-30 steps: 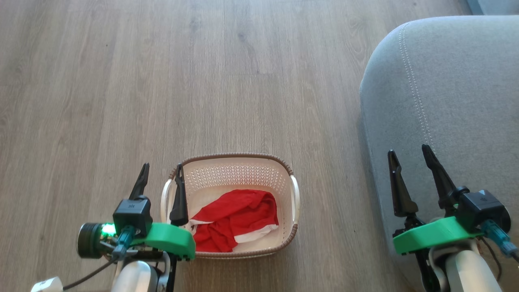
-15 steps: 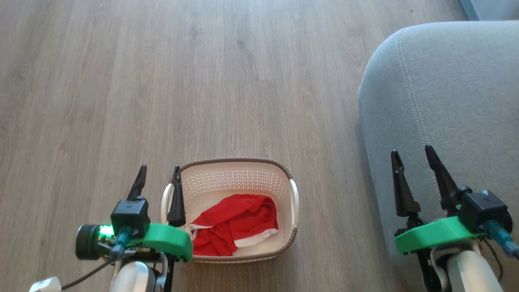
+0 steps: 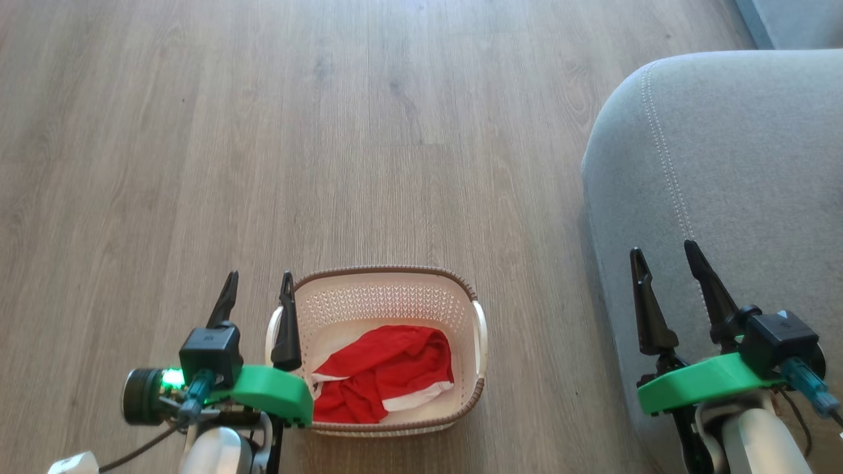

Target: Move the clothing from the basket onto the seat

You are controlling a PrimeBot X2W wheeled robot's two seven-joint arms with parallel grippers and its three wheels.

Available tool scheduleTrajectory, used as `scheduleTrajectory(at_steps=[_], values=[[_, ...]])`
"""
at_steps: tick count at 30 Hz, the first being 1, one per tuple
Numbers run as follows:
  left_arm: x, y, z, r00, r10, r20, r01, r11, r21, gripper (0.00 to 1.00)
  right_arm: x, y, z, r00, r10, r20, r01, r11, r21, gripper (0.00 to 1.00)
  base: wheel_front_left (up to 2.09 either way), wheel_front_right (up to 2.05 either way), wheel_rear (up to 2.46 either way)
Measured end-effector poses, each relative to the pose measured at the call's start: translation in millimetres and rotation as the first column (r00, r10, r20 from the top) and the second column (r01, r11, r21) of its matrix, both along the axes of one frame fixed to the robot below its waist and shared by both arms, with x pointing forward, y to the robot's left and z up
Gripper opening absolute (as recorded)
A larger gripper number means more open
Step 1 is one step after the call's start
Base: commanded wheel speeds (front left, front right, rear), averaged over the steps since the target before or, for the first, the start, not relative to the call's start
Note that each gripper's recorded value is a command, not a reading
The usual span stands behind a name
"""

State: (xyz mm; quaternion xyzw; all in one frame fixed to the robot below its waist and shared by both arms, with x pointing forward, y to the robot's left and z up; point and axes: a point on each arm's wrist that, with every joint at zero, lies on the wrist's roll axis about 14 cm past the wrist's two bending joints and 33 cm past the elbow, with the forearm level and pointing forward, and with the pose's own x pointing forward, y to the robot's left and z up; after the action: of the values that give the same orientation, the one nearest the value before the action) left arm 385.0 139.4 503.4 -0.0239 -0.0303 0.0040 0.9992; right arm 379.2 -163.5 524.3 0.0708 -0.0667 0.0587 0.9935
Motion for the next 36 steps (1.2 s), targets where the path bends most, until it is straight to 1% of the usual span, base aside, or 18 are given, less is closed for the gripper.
scheduleTrajectory(at_steps=[14, 19, 24, 28, 31, 34, 36], values=[[-2, -1, -11, 0.999, -0.006, -0.032, 0.006, 1.000, -0.005, 1.00, 1, -3, -5, 1.000, -0.008, -0.014, 0.008, 1.000, 0.011, 1.00, 0.00, 0.00, 0.00], [4, -6, -24, 0.997, -0.032, -0.067, 0.031, 0.999, -0.010, 1.00, 6, -9, -19, 0.998, -0.027, -0.057, 0.028, 1.000, 0.007, 1.00, 0.00, 0.00, 0.00], [19, -21, -52, 0.985, -0.096, -0.142, 0.097, 0.995, 0.007, 1.00, 18, -27, -41, 0.990, -0.081, -0.114, 0.081, 0.997, -0.005, 1.00, 0.00, 0.00, 0.00], [35, -33, -85, 0.963, -0.150, -0.222, 0.162, 0.986, 0.037, 1.00, 37, -36, -50, 0.986, -0.109, -0.126, 0.108, 0.994, -0.012, 1.00, 0.00, 0.00, 0.00], [48, -50, -109, 0.938, -0.217, -0.270, 0.240, 0.969, 0.056, 1.00, 50, -45, -59, 0.981, -0.134, -0.141, 0.133, 0.991, -0.013, 1.00, 0.00, 0.00, 0.00], [64, -68, -136, 0.900, -0.295, -0.320, 0.335, 0.939, 0.077, 1.00, 60, -54, -77, 0.972, -0.159, -0.176, 0.160, 0.987, -0.005, 1.00, 0.00, 0.00, 0.00], [73, -80, -159, 0.864, -0.351, -0.360, 0.406, 0.910, 0.088, 1.00, 66, -56, -90, 0.966, -0.164, -0.201, 0.164, 0.986, -0.015, 1.00, 0.00, 0.00, 0.00]])
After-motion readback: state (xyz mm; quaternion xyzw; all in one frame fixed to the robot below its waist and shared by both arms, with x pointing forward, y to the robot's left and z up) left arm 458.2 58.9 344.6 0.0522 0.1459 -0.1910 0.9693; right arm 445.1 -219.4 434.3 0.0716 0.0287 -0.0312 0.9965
